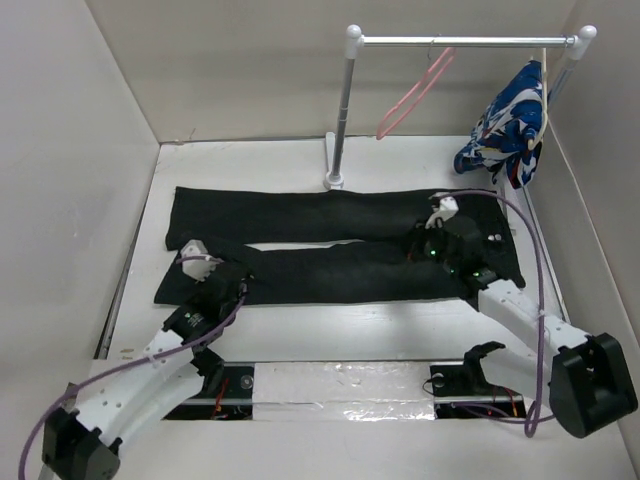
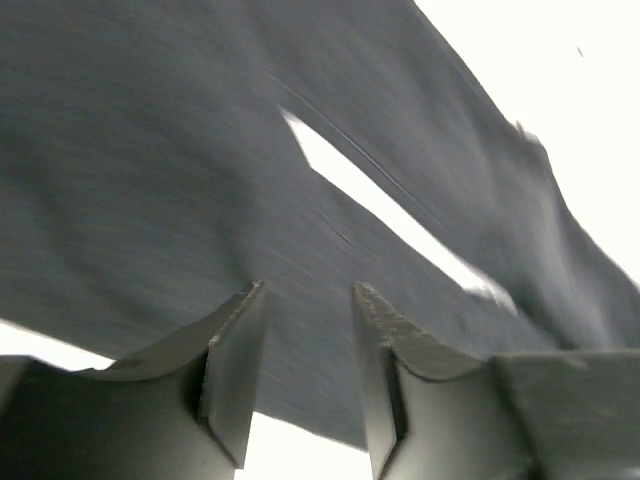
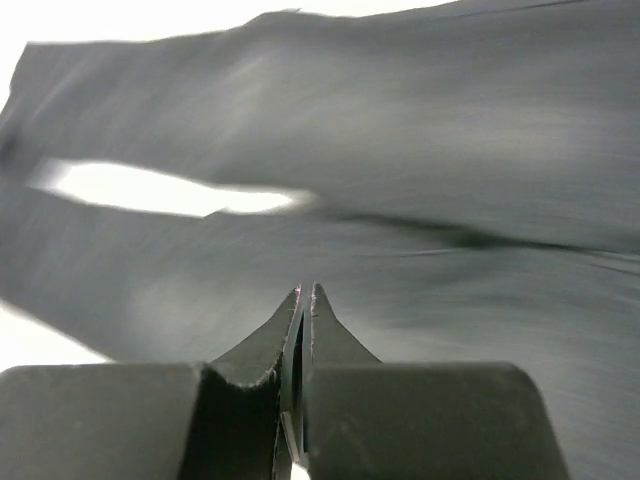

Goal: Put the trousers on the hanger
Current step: Flatten out the trousers at the center of the board, then fold the trousers at the center of the board.

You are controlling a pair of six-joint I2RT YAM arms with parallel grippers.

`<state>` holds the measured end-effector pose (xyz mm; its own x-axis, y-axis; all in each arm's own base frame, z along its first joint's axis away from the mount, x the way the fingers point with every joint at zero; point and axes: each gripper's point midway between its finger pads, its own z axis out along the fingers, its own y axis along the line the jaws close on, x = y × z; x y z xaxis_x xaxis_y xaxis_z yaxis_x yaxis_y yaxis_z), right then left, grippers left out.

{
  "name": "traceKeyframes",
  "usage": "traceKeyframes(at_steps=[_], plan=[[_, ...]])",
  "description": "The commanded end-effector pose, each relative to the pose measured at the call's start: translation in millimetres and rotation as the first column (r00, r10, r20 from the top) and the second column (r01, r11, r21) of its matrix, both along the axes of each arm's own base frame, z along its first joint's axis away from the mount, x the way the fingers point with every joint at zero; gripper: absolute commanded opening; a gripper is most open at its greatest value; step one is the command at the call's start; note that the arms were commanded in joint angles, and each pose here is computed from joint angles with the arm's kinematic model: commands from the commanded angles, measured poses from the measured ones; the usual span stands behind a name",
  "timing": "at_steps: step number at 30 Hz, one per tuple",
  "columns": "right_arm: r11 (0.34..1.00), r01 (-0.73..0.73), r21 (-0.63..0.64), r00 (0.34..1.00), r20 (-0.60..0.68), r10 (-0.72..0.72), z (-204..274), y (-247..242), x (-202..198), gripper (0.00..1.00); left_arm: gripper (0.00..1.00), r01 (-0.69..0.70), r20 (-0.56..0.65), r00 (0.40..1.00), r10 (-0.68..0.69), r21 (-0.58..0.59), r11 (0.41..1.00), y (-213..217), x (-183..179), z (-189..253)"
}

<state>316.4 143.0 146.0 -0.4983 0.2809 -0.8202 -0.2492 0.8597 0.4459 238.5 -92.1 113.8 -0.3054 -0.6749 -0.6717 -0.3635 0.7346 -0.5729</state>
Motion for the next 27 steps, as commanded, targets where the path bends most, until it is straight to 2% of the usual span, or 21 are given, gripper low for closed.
traceKeyframes(at_steps=[1, 4, 5, 8, 9, 10, 11, 12, 13, 14, 16, 17, 19, 20, 22, 27], plan=[[0.994, -0.078, -0.075, 0.988, 0.124, 0.087, 26.0, 36.0, 6.1, 0.0, 0.35, -0.195, -0.051, 0.98, 0.194, -0.011, 0.981, 49.9, -9.0, -15.8], [0.982, -0.134, -0.132, 0.985, 0.092, 0.146, 11.5, 55.5, 0.9, 0.0, 0.15, -0.29, -0.081, 0.955, 0.285, -0.053, 0.956, 79.5, -8.4, -14.8], [0.976, -0.172, -0.132, 0.978, 0.093, 0.185, 11.9, 64.1, -2.2, 0.01, 0.0, -0.339, -0.098, 0.938, 0.333, -0.064, 0.938, 94.0, -8.6, -15.2], [0.961, -0.223, -0.166, 0.968, 0.075, 0.238, 5.4, 70.1, -5.8, 0.03, 0.0, -0.397, -0.162, 0.909, 0.384, -0.058, 0.916, 108.5, -7.7, -24.6], [0.959, -0.225, -0.17, 0.969, 0.062, 0.238, 5.5, 69.0, -7.6, 0.03, 0.0, -0.462, -0.231, 0.867, 0.441, -0.044, 0.886, 124.8, -9.8, -38.2], [0.956, -0.222, -0.19, 0.969, 0.07, 0.238, 6.4, 66.3, -7.6, 0.03, 0.0, -0.477, -0.26, 0.855, 0.449, -0.052, 0.877, 130.8, -8.9, -42.6], [0.96, -0.209, -0.188, 0.969, 0.09, 0.228, 13.3, 63.8, -8.2, 0.04, 0.03, -0.464, -0.279, 0.857, 0.432, -0.059, 0.884, 134.8, -5.2, -44.6], [0.959, -0.214, -0.187, 0.966, 0.103, 0.236, 14.5, 66.0, -11.1, 0.05, 0.09, -0.498, -0.337, 0.823, 0.458, -0.038, 0.866, 144.5, -9.7, -58.1], [0.962, -0.194, -0.19, 0.969, 0.113, 0.218, 17.3, 62.8, -9.7, 0.06, 0.15, -0.567, -0.36, 0.775, 0.519, -0.035, 0.823, 162.3, -14.9, -61.9], [0.964, -0.184, -0.194, 0.971, 0.113, 0.209, 17.4, 60.6, -9.7, 0.06, 0.28, -0.583, -0.371, 0.76, 0.534, -0.027, 0.812, 171.0, -15.2, -61.3], [0.964, -0.178, -0.198, 0.973, 0.108, 0.202, 16.6, 58.7, -10.2, 0.07, 0.34, -0.647, -0.412, 0.696, 0.588, -0.006, 0.762, 189.6, -24.8, -70.0], [0.963, -0.184, -0.198, 0.972, 0.108, 0.208, 16.8, 59.7, -10.5, 0.07, 0.39, -0.657, -0.426, 0.683, 0.593, -0.003, 0.754, 191.3, -27.6, -73.6], [0.959, -0.2, -0.2, 0.97, 0.1, 0.223, 17.8, 61.6, -11.6, 0.09, 0.4, -0.679, -0.44, 0.652, 0.617, 0.022, 0.734, 195.0, -32.8, -76.6], [0.959, -0.2, -0.201, 0.97, 0.097, 0.223, 17.5, 61.5, -11.9, 0.09, 0.46, -0.705, -0.433, 0.617, 0.657, 0.065, 0.706, 203.2, -38.6, -75.8], [0.958, -0.211, -0.196, 0.967, 0.1, 0.233, 19.2, 62.8, -13.9, 0.09, 0.56, -0.698, -0.424, 0.626, 0.655, 0.071, 0.713, 205.1, -35.8, -75.2], [0.96, -0.21, -0.186, 0.965, 0.117, 0.234, 22.7, 62.7, -15.4, 0.11, 0.58, -0.682, -0.468, 0.611, 0.639, 0.098, 0.724, 206.0, -34.1, -83.9]])
